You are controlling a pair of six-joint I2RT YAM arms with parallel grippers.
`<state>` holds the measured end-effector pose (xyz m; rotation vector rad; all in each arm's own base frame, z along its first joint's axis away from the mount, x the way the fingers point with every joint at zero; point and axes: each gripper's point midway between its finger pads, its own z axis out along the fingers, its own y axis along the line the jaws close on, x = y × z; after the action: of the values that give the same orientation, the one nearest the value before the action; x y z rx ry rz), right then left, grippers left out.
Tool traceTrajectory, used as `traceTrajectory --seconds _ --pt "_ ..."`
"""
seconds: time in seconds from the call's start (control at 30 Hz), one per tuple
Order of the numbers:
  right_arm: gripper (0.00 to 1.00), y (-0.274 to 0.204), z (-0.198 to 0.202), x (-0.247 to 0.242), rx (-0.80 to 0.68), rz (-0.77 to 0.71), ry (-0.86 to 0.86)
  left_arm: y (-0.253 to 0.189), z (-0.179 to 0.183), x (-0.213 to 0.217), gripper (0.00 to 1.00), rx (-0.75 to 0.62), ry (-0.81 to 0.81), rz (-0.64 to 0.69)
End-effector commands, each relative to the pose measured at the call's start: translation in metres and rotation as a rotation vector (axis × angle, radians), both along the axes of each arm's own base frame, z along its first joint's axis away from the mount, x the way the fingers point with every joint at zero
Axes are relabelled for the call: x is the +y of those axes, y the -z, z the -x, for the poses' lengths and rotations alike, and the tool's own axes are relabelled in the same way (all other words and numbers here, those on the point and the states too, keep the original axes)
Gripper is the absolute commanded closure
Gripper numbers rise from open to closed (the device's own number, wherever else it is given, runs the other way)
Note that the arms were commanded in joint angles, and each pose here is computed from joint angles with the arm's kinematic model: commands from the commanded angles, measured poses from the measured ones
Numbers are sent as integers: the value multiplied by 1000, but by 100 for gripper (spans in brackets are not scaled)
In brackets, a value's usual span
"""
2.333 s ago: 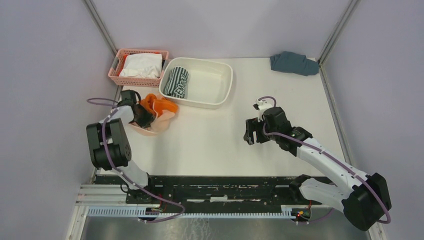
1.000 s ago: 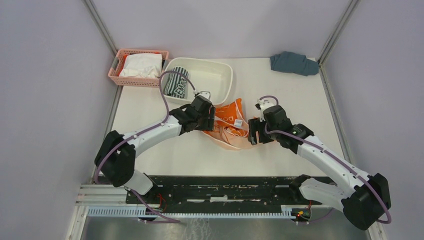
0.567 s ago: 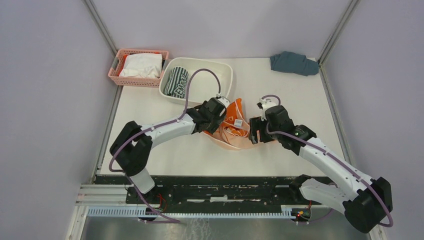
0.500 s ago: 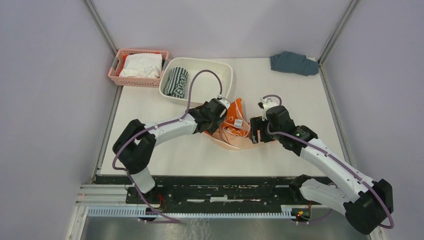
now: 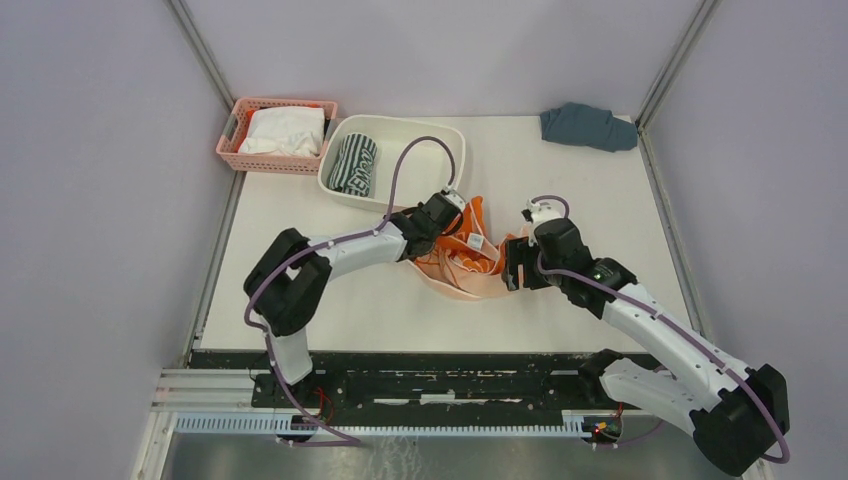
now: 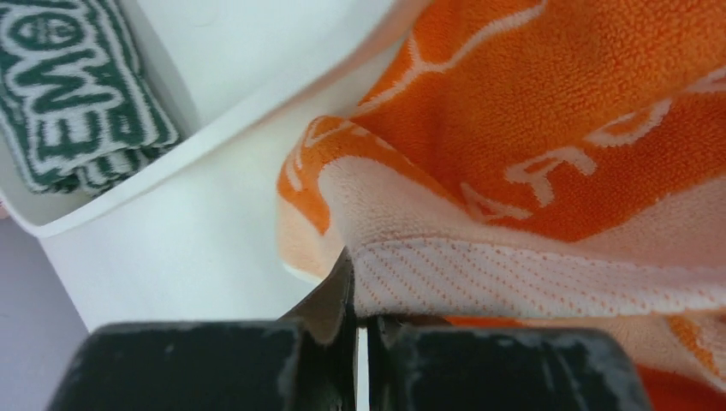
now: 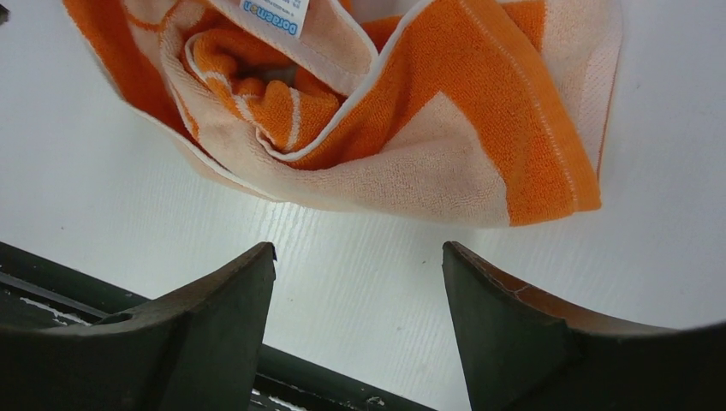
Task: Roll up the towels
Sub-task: Flatten out the towel at the center of the board.
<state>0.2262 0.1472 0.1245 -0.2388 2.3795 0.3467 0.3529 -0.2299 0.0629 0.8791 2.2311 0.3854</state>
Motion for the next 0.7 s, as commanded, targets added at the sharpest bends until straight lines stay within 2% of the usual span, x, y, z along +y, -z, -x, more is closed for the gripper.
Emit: traceTrajectory --seconds 0.0,0.13,0.27,0.4,0.67 --pt "21 -6 -10 -2 -36 -9 52 -92 -11 4 97 -155 -102 136" --pt "21 8 -11 -6 3 19 79 -155 7 23 97 -202 -174 243" --pt "21 27 -13 1 56 18 81 -187 28 35 97 -190 -216 336" --pt "20 47 -22 4 84 39 99 -197 48 46 97 -152 -270 413" --pt "23 87 -46 8 149 94 133 -188 76 70 97 6 -371 635"
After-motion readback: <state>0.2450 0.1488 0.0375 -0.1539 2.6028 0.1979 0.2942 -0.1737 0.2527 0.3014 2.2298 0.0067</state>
